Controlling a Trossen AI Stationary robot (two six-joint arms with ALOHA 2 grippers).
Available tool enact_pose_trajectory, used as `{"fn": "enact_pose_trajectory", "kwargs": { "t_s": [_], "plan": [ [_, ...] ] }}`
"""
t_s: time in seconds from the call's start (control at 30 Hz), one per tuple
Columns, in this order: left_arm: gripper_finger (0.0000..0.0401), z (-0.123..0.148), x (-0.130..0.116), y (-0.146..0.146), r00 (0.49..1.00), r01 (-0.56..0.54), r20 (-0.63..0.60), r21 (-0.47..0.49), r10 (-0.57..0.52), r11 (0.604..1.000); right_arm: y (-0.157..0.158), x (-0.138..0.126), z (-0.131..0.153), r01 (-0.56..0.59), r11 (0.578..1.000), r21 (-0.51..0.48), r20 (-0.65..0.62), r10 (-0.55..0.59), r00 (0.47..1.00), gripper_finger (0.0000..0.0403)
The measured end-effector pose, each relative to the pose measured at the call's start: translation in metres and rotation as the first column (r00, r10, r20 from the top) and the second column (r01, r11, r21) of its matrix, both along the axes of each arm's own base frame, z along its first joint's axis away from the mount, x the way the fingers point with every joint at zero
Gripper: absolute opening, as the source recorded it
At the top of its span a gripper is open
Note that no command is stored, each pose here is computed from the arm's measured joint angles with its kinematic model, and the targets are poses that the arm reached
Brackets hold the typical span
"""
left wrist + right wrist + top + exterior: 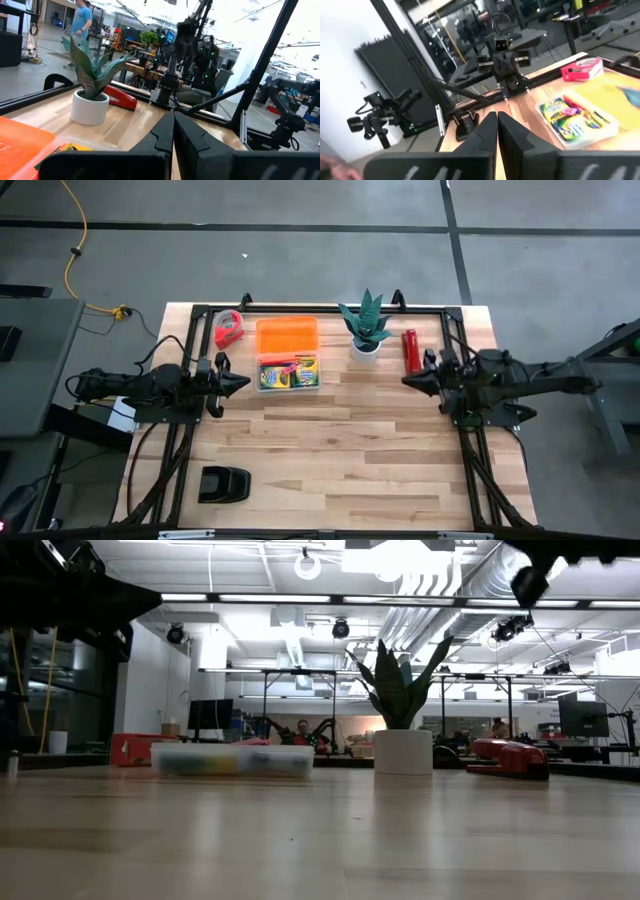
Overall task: Pack school essentials
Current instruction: Return to Home Position
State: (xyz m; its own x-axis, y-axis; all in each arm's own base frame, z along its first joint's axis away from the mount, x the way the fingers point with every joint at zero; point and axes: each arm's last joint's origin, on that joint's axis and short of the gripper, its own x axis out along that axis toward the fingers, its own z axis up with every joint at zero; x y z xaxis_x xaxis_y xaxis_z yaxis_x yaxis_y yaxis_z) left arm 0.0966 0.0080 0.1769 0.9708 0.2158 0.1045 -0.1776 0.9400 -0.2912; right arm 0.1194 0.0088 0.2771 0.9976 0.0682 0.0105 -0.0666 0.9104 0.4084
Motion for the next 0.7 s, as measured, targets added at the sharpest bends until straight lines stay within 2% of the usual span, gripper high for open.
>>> {"fn": "enact_pose_trajectory", "kwargs": {
  "t_s": [0.13, 0.27, 0.5, 0.7],
  "plan": [
    [0.0000, 0.000, 0.000, 0.000, 1.000, 0.000, 0.000, 0.000, 0.000, 1.000, -0.003, -0.011, -0.032, 0.028, 0.999, 0.023, 0.068, -0.029, 0.997, 0.0002],
    [0.0000, 0.000, 0.000, 0.000, 1.000, 0.000, 0.000, 0.000, 0.000, 1.000, -0.004, -0.016, -0.056, 0.049, 0.999, 0.006, 0.161, -0.049, 0.986, 0.0001],
    [0.0000, 0.000, 0.000, 0.000, 1.000, -0.001, 0.000, 0.000, 0.001, 1.000, -0.005, -0.018, -0.093, 0.070, 0.997, 0.011, 0.160, -0.071, 0.985, 0.0000],
    [0.0000, 0.000, 0.000, 0.000, 1.000, -0.003, -0.001, -0.001, 0.003, 1.000, -0.005, -0.021, -0.105, 0.087, 0.984, -0.152, 0.047, -0.081, 0.996, 0.0000]
  ]
}}
